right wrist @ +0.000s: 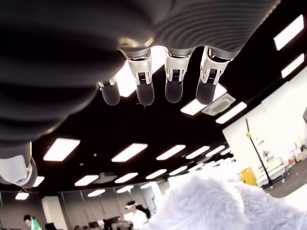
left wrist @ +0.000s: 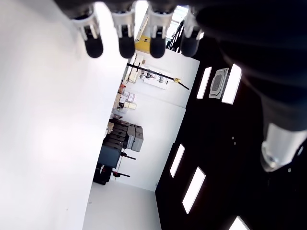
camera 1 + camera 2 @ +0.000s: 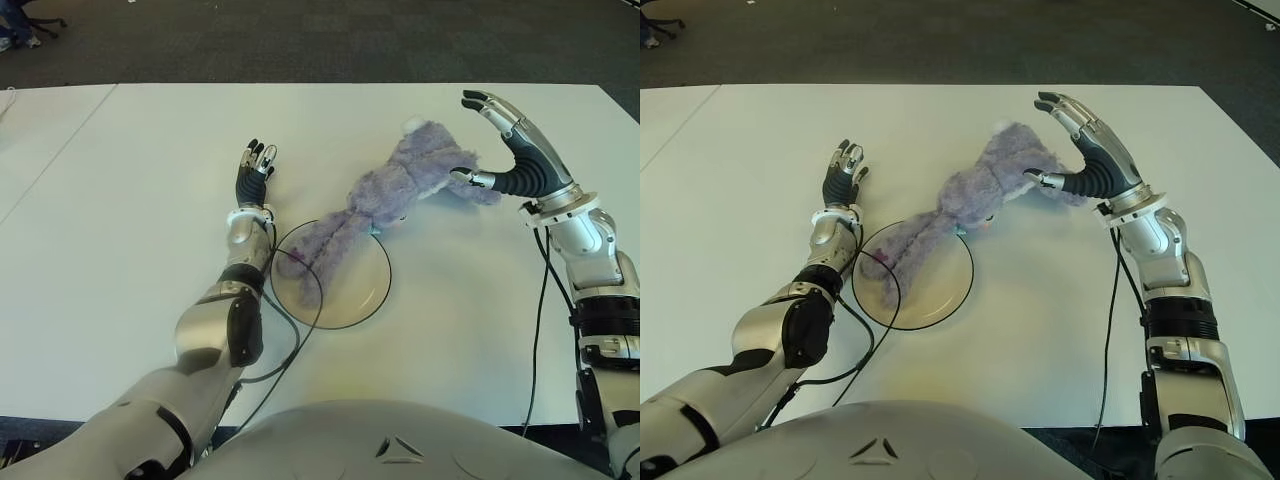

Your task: Put the doll into the plate.

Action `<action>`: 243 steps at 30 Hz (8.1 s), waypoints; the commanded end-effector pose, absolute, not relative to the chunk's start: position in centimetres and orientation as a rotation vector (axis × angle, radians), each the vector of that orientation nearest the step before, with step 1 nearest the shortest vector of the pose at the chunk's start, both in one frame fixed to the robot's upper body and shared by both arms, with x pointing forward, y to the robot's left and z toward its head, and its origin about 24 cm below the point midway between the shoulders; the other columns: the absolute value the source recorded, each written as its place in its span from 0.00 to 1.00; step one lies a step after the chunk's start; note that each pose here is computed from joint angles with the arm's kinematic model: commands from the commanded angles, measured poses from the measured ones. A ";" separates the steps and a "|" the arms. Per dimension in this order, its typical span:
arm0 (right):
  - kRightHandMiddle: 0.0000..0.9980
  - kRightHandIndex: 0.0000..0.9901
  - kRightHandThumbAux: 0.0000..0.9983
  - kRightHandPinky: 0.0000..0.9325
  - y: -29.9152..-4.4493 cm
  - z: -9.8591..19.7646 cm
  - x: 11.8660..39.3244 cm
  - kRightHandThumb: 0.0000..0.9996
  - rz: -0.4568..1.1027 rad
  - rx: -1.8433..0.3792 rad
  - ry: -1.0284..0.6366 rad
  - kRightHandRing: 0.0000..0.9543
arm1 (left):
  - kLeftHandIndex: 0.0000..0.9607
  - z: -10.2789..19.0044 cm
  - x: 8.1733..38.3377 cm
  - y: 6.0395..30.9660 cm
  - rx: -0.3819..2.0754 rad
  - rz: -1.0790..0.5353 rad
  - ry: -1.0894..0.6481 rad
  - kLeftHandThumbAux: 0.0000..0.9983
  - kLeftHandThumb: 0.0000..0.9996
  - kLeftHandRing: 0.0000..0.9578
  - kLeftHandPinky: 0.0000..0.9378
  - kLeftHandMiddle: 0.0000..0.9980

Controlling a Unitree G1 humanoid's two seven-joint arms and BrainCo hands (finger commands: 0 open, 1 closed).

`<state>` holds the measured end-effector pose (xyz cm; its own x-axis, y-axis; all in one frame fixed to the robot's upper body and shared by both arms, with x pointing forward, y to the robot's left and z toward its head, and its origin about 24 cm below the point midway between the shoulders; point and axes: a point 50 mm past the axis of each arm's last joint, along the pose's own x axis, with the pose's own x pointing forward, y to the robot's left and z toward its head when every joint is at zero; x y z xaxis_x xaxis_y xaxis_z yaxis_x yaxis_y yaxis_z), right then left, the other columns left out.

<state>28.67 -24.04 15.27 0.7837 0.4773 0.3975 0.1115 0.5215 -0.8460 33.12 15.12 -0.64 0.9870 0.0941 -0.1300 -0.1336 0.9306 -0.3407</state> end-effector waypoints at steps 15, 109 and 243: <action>0.08 0.07 0.43 0.00 -24.6 14.3 30.5 0.22 0.255 -0.998 -0.575 0.06 | 0.00 -9.9 24.8 14.5 -0.421 0.200 0.577 0.57 0.00 0.04 0.05 0.03; 0.07 0.09 0.59 0.16 -26.7 6.9 35.7 0.38 0.206 -1.179 0.125 0.11 | 0.00 -9.7 25.0 14.1 -0.415 0.173 0.562 0.51 0.00 0.07 0.07 0.06; 0.84 0.45 0.71 0.94 -22.9 18.9 37.1 0.72 -0.094 -0.471 -0.451 0.90 | 0.00 -9.8 24.9 14.1 -0.454 0.180 0.565 0.54 0.00 0.07 0.07 0.05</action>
<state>37.19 -22.76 19.51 0.8743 0.0413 0.4836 0.1952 0.8824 -0.4282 33.26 15.19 -0.45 0.9894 0.0826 -0.1198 -0.1191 0.9327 -0.3405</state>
